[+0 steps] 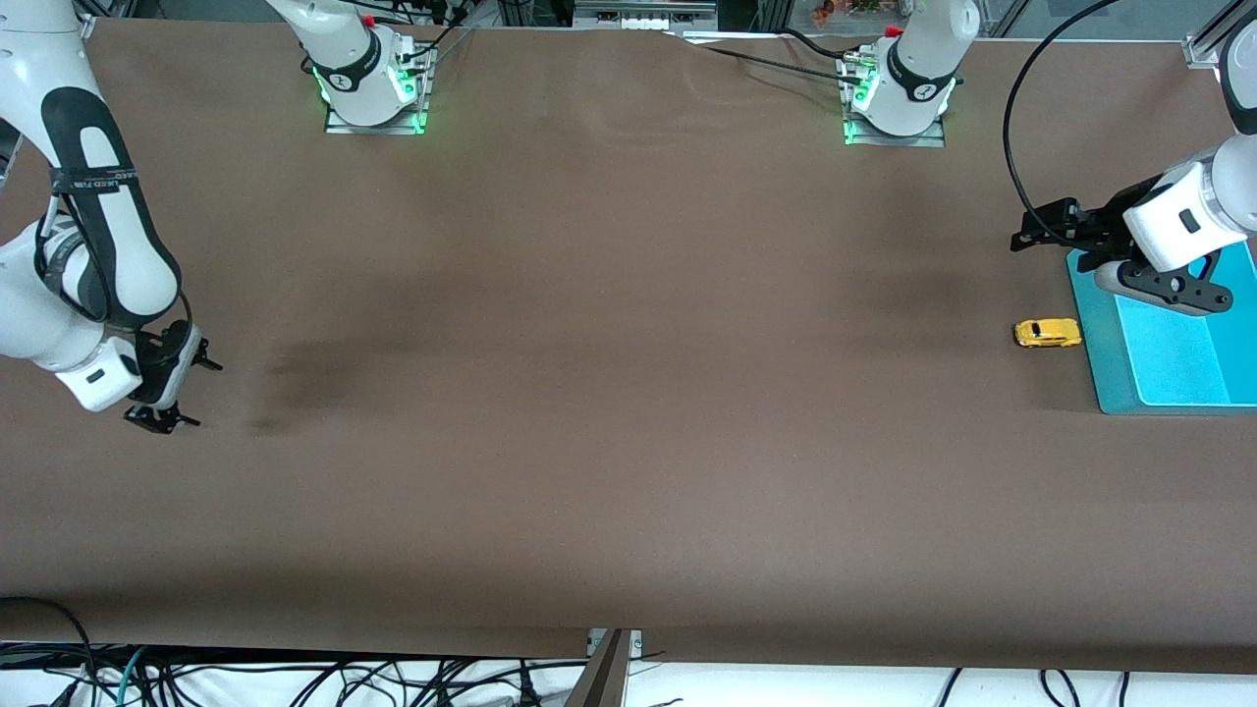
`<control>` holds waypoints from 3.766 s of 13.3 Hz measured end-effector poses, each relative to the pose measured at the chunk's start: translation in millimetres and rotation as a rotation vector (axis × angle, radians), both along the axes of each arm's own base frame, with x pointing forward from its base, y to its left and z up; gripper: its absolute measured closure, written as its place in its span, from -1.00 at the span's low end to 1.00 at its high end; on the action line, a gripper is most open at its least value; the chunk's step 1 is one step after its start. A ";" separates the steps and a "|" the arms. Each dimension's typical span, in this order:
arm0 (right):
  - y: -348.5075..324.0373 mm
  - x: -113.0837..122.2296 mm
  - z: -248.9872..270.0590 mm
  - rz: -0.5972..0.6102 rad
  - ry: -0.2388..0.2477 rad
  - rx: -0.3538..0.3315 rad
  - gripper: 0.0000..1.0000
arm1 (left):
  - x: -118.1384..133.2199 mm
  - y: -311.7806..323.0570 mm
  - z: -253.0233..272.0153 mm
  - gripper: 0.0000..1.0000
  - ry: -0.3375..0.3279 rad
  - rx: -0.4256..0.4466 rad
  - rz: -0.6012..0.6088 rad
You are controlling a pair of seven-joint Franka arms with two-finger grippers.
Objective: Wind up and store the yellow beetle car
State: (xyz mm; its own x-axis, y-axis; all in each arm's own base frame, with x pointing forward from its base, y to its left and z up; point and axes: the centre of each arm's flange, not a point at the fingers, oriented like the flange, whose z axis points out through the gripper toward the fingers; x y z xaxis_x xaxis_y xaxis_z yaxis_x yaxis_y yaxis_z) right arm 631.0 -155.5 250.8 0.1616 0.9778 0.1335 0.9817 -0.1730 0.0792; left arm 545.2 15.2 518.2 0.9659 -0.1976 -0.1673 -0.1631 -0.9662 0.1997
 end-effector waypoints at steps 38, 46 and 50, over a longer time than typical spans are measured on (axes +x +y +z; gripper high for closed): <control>101.7 -66.7 345.7 -1.356 0.166 -0.071 -1.00 | 1.8 -7.5 6.1 -1.00 -0.014 0.000 -0.018; 100.3 -74.2 333.3 -1.439 0.238 -0.117 -1.00 | 3.9 35.0 -10.7 -1.00 -0.009 0.043 -0.233; 104.1 -71.8 329.1 -1.435 0.243 -0.122 -1.00 | 11.4 100.6 -72.1 -1.00 0.035 -0.056 -0.404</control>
